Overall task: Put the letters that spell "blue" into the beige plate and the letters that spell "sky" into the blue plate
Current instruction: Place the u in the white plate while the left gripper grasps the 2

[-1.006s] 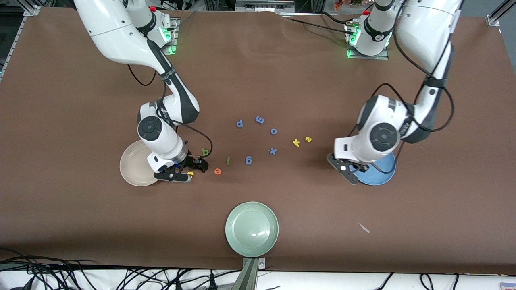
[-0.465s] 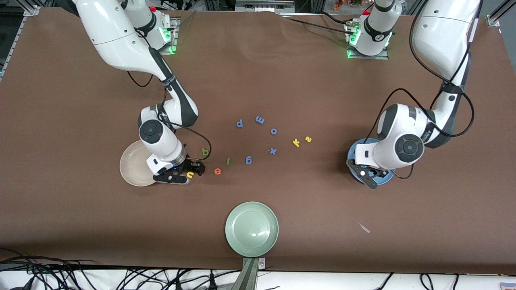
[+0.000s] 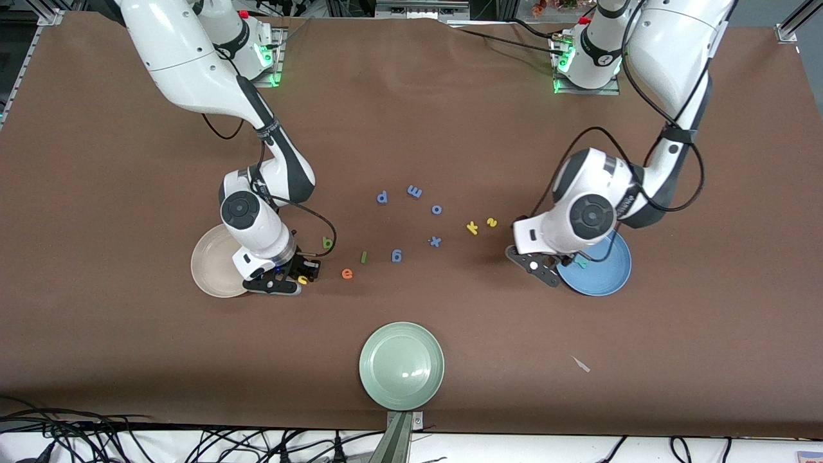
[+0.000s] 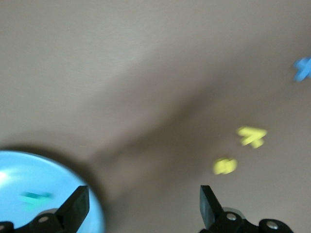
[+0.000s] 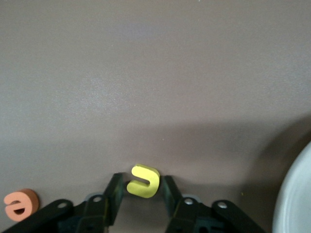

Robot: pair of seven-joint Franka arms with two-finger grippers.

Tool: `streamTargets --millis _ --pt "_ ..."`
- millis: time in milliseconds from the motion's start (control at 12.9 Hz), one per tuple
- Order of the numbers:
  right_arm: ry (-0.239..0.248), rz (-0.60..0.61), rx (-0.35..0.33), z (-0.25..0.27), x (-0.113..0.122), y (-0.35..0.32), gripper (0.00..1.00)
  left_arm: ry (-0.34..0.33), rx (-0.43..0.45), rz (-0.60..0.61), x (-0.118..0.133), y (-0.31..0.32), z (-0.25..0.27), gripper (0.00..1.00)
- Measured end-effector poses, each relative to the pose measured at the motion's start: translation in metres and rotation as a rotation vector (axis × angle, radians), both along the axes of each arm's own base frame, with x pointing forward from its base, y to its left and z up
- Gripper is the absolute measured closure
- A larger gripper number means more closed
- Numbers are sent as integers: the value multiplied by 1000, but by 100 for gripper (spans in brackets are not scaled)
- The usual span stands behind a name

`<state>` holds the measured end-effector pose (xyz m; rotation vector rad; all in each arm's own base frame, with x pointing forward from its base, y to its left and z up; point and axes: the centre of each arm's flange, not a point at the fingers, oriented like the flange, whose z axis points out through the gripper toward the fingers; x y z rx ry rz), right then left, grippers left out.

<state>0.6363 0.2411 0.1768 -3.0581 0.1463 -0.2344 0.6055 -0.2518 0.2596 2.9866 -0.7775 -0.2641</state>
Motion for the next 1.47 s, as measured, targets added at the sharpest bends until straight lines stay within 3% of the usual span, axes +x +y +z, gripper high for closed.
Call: streamTargets --millis 155,387,697,1006,1239,1316,1394,1471 --pt "-7 3 4 5 1 2 72 18 30 159 -15 -23 -6 0" --pt "32 17 -13 22 1 3 72 -2 55 389 -37 -43 -31 0" --pt "71 175 -78 100 1 -49 72 -34 51 692 -73 -49 -82 0" --pt "83 240 -105 86 -37 -124 72 -26 79 892 -82 -57 -87 0" --pt "77 247 -102 61 -70 -129 61 -25 85 931 -82 -58 -87 0" --pt "78 250 -102 59 -74 -127 51 -27 85 941 -81 -57 -85 1" --pt "74 252 -99 59 -74 -125 40 -31 86 952 -78 -53 -82 4" --pt "67 245 -93 61 -73 -118 33 -33 88 962 -75 -47 -77 16"
